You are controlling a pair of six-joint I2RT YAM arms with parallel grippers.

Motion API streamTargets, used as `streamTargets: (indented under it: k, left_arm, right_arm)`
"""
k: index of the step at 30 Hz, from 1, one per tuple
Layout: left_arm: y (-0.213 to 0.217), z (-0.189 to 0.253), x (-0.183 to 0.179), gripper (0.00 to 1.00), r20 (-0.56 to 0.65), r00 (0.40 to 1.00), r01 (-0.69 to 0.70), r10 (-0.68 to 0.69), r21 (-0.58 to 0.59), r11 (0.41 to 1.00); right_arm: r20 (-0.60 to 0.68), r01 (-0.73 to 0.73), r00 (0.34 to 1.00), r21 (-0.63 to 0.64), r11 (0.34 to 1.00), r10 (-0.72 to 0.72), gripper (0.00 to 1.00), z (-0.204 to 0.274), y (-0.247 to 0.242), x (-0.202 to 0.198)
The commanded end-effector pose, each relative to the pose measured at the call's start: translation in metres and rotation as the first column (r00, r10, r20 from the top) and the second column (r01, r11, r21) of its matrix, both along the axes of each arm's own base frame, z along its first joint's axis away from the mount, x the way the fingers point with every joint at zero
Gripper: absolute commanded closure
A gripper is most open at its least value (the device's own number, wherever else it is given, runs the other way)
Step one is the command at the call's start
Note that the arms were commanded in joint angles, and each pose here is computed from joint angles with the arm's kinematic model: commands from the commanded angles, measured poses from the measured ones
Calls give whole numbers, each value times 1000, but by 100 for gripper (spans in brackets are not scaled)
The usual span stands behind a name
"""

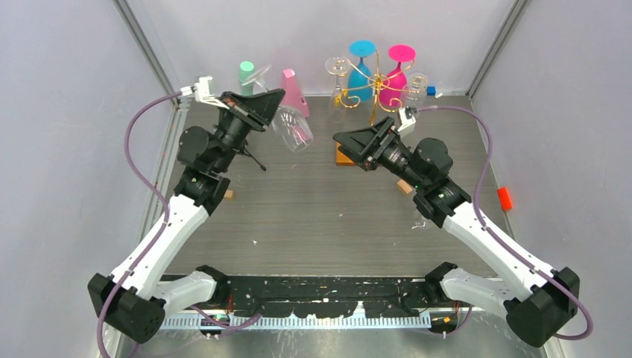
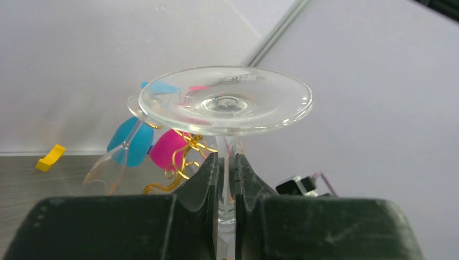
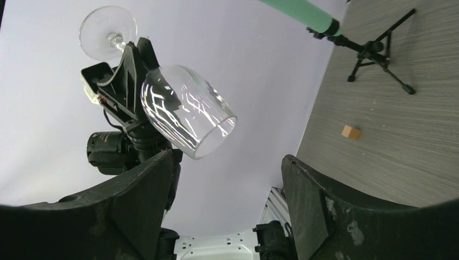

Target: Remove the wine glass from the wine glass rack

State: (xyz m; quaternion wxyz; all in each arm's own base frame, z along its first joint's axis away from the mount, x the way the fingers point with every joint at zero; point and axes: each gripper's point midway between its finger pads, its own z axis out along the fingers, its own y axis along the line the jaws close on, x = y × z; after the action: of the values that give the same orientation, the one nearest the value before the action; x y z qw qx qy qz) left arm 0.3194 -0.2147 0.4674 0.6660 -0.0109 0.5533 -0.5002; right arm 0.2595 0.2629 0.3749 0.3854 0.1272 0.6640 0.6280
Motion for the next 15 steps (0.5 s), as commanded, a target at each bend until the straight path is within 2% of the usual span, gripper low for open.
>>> streamTargets:
  k: [1, 10, 15]
  left_arm:
    - [35, 27, 2, 100, -91, 990, -127, 108, -234, 964]
    - [38, 23, 8, 100, -178, 982, -129, 69, -357, 925]
    - [29, 26, 9, 100, -171, 985, -69, -3, -415, 907]
  right_arm:
    - [213, -165, 967, 103, 981, 140, 23, 54, 19, -25]
    - [236, -255, 950, 195, 947, 207, 30, 72, 40, -33]
    - [263, -266, 945, 264, 927, 196, 33, 85, 40, -35]
